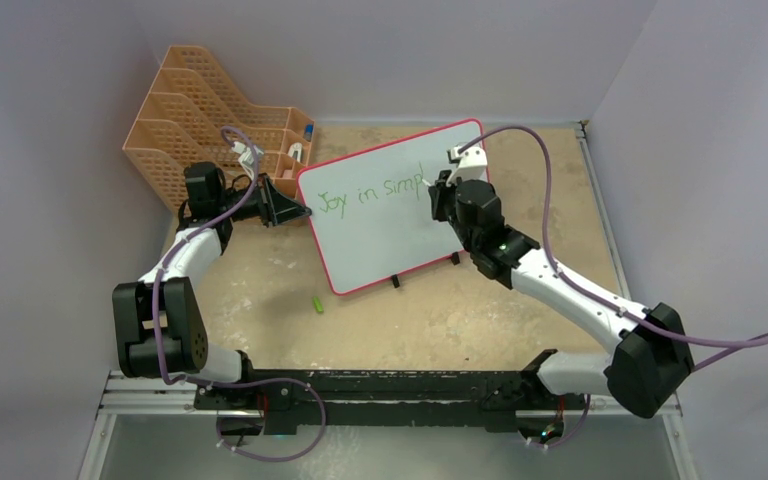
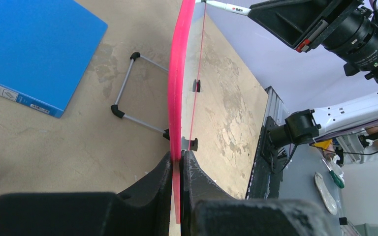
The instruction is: Write a sentence on the whiteboard
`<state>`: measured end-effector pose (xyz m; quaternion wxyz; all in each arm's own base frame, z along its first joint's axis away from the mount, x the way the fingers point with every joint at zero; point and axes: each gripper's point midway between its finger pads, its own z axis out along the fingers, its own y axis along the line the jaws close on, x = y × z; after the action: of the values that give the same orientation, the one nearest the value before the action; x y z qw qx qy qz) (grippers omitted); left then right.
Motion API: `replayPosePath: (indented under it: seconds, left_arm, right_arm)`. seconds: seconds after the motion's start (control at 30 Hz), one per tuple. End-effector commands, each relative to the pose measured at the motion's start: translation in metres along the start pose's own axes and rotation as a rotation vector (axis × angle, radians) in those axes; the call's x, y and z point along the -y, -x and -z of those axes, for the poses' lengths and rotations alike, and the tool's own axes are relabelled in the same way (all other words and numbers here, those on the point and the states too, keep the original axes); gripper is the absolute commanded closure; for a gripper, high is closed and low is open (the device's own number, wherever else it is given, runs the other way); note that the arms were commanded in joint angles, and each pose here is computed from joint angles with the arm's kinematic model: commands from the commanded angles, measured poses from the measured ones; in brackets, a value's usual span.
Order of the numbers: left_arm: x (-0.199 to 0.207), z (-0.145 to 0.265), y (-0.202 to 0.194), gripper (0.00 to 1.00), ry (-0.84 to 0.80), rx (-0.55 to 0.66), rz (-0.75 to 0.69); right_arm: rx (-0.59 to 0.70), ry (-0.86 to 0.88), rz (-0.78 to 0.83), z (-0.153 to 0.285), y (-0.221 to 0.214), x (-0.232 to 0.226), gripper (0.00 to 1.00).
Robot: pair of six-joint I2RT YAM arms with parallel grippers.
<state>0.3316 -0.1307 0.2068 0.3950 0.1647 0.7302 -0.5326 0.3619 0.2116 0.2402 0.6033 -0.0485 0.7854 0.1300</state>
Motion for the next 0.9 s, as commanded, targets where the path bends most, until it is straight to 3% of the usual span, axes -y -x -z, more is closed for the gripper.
replayPosePath:
  seconds: [0.0, 0.43, 0.87]
  left_arm:
    - [0.009, -0.001, 0.014, 1.00, -0.010, 0.011, -0.074]
    - [0.009, -0.001, 0.013, 1.00, -0.008, 0.009, -0.069]
    - [0.009, -0.001, 0.013, 1.00, -0.007, 0.010, -0.071]
  right_arm:
    - [-0.025, -0.001, -0.015, 0.006, -0.008, 0.004, 1.00]
    - [-0.030, -0.027, -0.020, 0.013, -0.011, 0.012, 1.00]
    - [0.082, -0.034, -0.066, 0.022, 0.024, 0.013, 1.00]
